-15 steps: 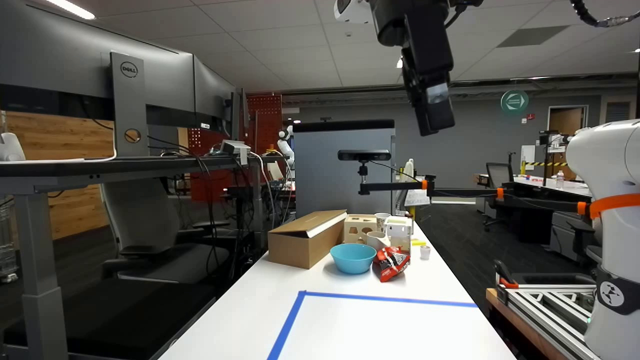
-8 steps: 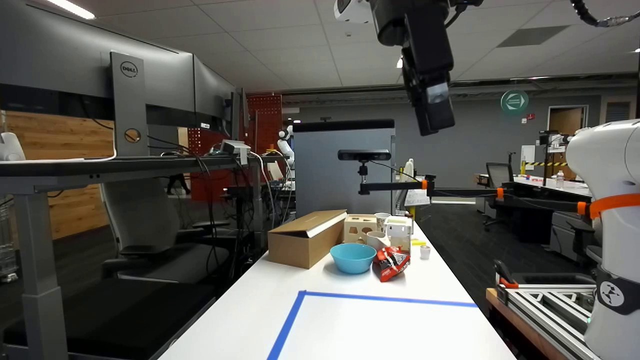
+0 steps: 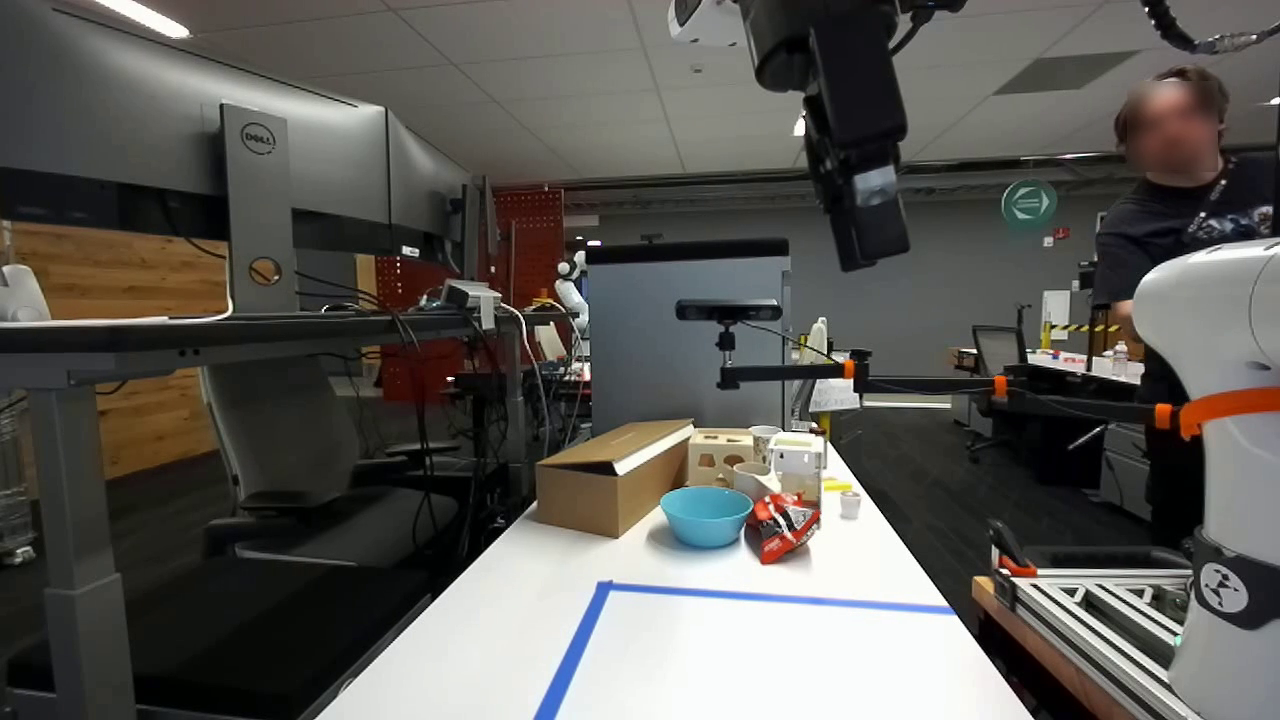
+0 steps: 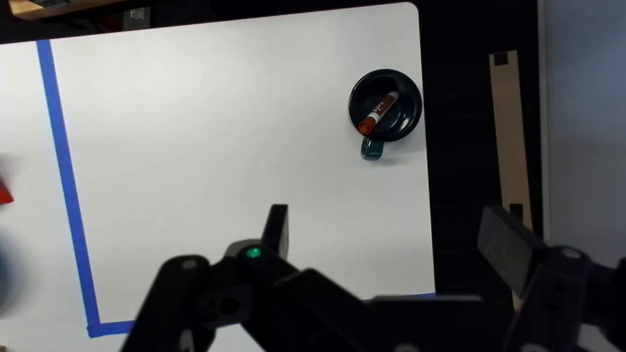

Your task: Shift the sharpie to the table

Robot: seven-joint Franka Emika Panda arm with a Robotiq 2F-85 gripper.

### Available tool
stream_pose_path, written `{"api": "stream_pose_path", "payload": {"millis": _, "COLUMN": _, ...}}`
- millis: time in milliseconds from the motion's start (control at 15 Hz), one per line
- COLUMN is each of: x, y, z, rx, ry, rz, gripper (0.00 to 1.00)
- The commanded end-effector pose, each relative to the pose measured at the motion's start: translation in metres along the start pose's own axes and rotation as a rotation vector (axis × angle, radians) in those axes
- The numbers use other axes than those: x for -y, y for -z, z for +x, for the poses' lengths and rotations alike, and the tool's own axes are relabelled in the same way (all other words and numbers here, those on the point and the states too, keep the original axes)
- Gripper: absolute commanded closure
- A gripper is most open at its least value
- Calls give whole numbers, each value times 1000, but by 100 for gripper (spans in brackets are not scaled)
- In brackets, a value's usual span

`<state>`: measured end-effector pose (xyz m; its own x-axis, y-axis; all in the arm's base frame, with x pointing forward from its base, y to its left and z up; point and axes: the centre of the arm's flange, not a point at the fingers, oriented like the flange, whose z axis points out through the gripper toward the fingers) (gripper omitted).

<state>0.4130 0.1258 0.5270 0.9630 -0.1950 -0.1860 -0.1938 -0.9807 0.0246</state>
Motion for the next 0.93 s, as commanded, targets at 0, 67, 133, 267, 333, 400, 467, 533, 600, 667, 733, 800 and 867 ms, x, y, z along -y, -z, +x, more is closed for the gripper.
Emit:
{"api": "stream_pose_path", "payload": {"millis": 0, "x": -2, "y": -10, "z": 4, "rx": 7, "ry": 1, "rz": 7, "gripper": 0}}
{"api": "stream_pose_path", "payload": {"millis": 67, "x": -3, "y": -16, "z": 5, "rx": 6, "ry": -4, "rz": 0, "gripper": 0}}
{"api": "stream_pose_path", "payload": {"millis": 133, "x": -5, "y": -27, "z": 7, "rx": -2, "ry": -25, "rz": -1, "gripper": 0}}
{"api": "stream_pose_path", "payload": {"millis": 267, "x": -14, "y": -54, "z": 13, "rx": -29, "ry": -95, "rz": 15, "gripper": 0}}
{"api": "stream_pose_path", "payload": {"millis": 333, "x": -17, "y": -65, "z": 16, "rx": -36, "ry": -130, "rz": 23, "gripper": 0}}
{"api": "stream_pose_path", "payload": {"millis": 400, "x": -22, "y": -81, "z": 17, "rx": -50, "ry": -182, "rz": 35, "gripper": 0}}
{"api": "stream_pose_path", "payload": {"millis": 467, "x": -26, "y": -94, "z": 18, "rx": -59, "ry": -230, "rz": 44, "gripper": 0}}
{"api": "stream_pose_path", "payload": {"millis": 533, "x": -30, "y": -110, "z": 16, "rx": -52, "ry": -273, "rz": 36, "gripper": 0}}
{"api": "stream_pose_path", "payload": {"millis": 600, "x": -34, "y": -122, "z": 13, "rx": -53, "ry": -307, "rz": 34, "gripper": 0}}
{"api": "stream_pose_path", "payload": {"millis": 667, "x": -39, "y": -135, "z": 6, "rx": -46, "ry": -341, "rz": 29, "gripper": 0}}
{"api": "stream_pose_path", "payload": {"millis": 733, "x": -42, "y": -146, "z": 2, "rx": -34, "ry": -363, "rz": 27, "gripper": 0}}
{"api": "stream_pose_path", "payload": {"millis": 800, "x": -43, "y": -157, "z": -4, "rx": -5, "ry": -377, "rz": 17, "gripper": 0}}
{"api": "stream_pose_path", "payload": {"millis": 867, "x": -44, "y": -167, "z": -10, "rx": 27, "ry": -383, "rz": -1, "gripper": 0}}
